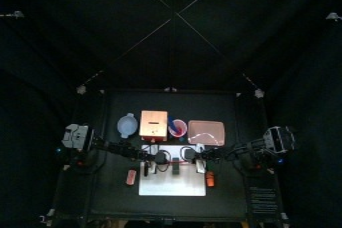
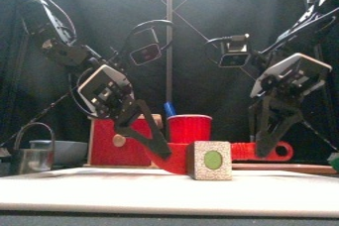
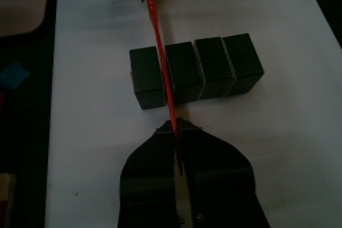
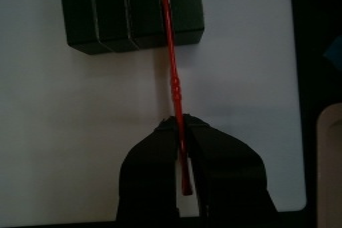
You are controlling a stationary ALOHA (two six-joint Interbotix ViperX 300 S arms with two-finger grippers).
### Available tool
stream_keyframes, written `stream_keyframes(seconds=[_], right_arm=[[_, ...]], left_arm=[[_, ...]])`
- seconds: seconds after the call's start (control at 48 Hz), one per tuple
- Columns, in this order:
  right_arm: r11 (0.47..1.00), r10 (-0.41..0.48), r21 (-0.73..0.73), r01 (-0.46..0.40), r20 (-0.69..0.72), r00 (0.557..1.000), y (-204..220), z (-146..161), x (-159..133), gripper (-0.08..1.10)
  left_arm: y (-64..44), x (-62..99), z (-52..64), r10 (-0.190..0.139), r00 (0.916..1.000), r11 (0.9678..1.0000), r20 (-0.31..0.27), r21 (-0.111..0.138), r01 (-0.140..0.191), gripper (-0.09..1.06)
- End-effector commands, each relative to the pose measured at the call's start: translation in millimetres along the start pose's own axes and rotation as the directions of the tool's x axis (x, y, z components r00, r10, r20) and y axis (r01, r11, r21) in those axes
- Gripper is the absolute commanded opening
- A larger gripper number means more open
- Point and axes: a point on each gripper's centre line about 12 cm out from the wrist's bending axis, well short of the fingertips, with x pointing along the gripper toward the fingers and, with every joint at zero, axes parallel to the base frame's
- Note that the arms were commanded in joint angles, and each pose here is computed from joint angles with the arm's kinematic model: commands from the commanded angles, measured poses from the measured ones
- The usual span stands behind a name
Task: Place sushi on board then cut the sushi with the knife then place the pieces on the plate
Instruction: Cut the sushi into 4 pieces
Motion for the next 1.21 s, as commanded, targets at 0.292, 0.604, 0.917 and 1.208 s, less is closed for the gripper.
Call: stream_keyframes(seconds=[0.292,0.604,0.917,1.208], right_arm=[[0.998,-0.052,-0.041,0.054,0.06,0.997,-19.1,35.3,-3.8,0.33],[0.997,-0.049,-0.048,0.054,0.111,0.993,-12.5,50.0,-35.5,0.33],[0.995,0.053,-0.094,-0.039,0.147,0.988,30.8,48.2,-54.7,0.33],[0.996,0.059,-0.066,-0.052,0.117,0.991,33.0,40.5,-51.9,0.33]], left_arm=[[11.6,-4.4,23.6,0.019,0.9997,0.9997,0.017,0.014,-0.02,0.3],[16.1,-26.4,45.1,0.028,0.9954,0.999,0.091,0.032,-0.031,0.3],[-9.1,-43.5,56.7,-0.027,0.9812,0.9976,0.191,0.067,0.014,0.3],[-12.7,-41.3,56.3,-0.034,0.9807,0.9974,0.193,0.068,0.021,0.3]])
